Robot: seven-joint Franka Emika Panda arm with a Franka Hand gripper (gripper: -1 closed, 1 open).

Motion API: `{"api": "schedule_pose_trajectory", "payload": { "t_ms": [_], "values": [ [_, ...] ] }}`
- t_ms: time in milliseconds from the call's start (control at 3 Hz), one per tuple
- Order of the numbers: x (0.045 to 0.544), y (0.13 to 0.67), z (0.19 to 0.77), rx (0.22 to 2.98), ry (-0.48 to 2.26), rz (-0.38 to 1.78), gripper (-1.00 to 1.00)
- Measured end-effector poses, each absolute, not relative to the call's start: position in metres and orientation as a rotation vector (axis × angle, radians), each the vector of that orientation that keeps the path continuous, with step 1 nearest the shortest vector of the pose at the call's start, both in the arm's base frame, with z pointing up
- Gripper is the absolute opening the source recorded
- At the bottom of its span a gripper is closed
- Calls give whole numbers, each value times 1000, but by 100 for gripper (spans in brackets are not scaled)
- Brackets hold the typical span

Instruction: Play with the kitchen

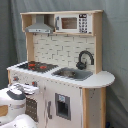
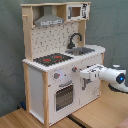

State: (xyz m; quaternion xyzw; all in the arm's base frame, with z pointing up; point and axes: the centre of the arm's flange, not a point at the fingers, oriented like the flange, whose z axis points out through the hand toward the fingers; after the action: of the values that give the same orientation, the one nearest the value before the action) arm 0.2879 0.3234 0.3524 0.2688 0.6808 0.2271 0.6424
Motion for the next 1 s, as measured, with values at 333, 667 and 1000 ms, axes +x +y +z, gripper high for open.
{"api": "schedule_pose_trajectory", "payload": {
  "t_ms": [333, 667, 1000],
  "values": [
    [301, 324, 348, 581, 1566, 546, 100],
    [317, 333, 345, 562, 1577, 566, 100],
    [338, 344, 341, 573, 1578, 569, 100]
  ]
}}
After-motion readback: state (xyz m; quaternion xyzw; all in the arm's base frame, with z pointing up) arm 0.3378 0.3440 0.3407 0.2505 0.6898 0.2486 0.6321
